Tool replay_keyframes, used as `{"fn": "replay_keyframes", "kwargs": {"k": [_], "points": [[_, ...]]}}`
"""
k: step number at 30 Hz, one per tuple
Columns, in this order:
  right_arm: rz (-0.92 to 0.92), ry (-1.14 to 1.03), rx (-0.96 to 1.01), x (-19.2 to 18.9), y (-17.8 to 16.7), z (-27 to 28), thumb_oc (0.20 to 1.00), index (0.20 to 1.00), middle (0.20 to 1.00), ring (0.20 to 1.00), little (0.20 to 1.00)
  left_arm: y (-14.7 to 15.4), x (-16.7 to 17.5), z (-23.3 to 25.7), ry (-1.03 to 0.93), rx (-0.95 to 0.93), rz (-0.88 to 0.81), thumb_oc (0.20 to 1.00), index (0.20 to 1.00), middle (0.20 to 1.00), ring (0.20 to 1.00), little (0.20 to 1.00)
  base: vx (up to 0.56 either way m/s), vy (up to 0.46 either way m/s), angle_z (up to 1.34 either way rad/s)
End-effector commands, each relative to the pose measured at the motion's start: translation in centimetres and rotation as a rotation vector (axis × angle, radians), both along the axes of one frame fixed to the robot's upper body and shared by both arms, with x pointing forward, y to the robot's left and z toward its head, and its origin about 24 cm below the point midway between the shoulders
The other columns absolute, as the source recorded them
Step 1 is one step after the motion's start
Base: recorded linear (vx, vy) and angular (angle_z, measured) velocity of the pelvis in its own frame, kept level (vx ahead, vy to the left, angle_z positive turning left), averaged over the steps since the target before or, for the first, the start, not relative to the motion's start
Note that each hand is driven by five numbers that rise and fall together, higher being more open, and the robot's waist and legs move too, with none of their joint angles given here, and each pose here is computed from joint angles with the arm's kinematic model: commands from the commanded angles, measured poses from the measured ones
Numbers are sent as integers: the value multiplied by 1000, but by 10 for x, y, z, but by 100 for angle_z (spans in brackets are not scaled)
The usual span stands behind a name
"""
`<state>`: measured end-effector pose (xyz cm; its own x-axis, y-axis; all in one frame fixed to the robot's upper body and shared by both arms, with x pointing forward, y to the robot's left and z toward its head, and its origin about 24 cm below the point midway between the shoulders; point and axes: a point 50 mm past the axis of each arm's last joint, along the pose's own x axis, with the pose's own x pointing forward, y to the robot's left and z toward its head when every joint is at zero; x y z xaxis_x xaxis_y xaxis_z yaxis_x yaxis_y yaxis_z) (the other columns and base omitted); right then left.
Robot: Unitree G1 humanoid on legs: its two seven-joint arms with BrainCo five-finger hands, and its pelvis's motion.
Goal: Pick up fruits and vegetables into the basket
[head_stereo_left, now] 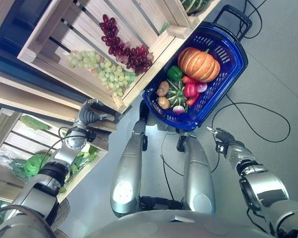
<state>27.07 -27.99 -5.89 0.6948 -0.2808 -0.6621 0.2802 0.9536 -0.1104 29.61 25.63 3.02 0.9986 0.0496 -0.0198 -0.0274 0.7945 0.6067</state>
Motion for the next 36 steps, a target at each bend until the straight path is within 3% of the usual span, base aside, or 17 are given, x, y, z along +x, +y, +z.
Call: {"fn": "replay_keyframes", "kwargs": {"k": [1, 21, 36], "points": [[-76, 32, -16, -17, -20, -5, 1000, 1000, 1000, 1000, 1000, -56, 28, 91, -417, -157, -270, 1000, 1000, 1000, 1000, 1000, 0, 0, 0], [-130, 17, 26, -20, -18, -8, 1000, 1000, 1000, 1000, 1000, -103, 0, 91, -296, -279, -631, 1000, 1000, 1000, 1000, 1000, 12, -36, 5], [-147, 17, 50, -22, -17, -10, 1000, 1000, 1000, 1000, 1000, -123, -17, 88, -261, -287, -786, 1000, 1000, 1000, 1000, 1000, 6, -26, 3]]}}
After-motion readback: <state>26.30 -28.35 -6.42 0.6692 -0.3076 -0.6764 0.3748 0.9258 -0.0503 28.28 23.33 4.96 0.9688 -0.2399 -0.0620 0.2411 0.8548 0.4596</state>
